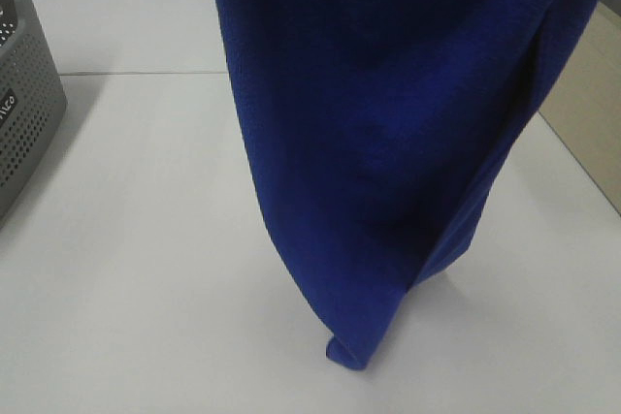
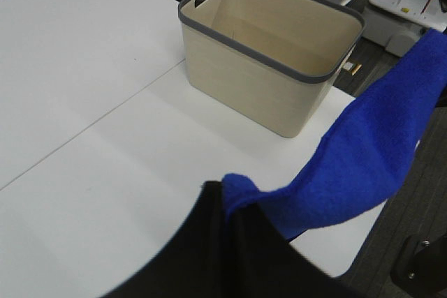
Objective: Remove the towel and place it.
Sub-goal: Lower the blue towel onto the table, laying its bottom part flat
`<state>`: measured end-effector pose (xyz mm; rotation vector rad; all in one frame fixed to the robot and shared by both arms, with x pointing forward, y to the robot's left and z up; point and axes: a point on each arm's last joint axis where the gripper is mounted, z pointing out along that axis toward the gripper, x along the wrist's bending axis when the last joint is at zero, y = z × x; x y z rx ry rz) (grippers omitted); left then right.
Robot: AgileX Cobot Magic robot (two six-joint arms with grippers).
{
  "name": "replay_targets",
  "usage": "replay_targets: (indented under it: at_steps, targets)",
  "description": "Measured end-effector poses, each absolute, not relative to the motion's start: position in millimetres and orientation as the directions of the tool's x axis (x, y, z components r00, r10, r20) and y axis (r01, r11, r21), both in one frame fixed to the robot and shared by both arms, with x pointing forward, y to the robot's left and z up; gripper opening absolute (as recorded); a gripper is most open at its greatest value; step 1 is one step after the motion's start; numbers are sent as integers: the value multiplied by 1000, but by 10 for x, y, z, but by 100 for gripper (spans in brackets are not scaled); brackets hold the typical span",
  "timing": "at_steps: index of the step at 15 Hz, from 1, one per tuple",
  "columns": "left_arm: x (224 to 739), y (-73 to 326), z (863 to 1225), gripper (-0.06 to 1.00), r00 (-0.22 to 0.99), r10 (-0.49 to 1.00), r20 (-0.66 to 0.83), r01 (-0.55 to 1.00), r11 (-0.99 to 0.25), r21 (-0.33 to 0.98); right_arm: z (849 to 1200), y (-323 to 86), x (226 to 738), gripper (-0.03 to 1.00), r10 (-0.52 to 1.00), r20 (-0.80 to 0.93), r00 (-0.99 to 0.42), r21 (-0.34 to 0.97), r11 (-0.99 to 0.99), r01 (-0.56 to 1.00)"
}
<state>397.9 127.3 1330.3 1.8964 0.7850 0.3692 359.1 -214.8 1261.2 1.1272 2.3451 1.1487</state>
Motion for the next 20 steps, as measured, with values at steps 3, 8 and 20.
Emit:
replay_targets:
  at_steps: [3, 8, 20]
  targets:
    - [3775, 1499, 13447, 0, 727, 677, -115, 343, -214, 915, 12730, -2087, 3454, 2, 668, 120, -734, 808, 364, 463]
    - [4224, 1456, 13287, 0, 528, 842, 108, 321, -316, 893, 12636, -1910, 3994, 2, 647, -42, -761, 744, 529, 408]
    - [6403, 1395, 12505, 0, 161, 900, 406, -2, -411, 912, 12287, -1075, 6340, 2, 781, -456, -426, 879, 471, -76]
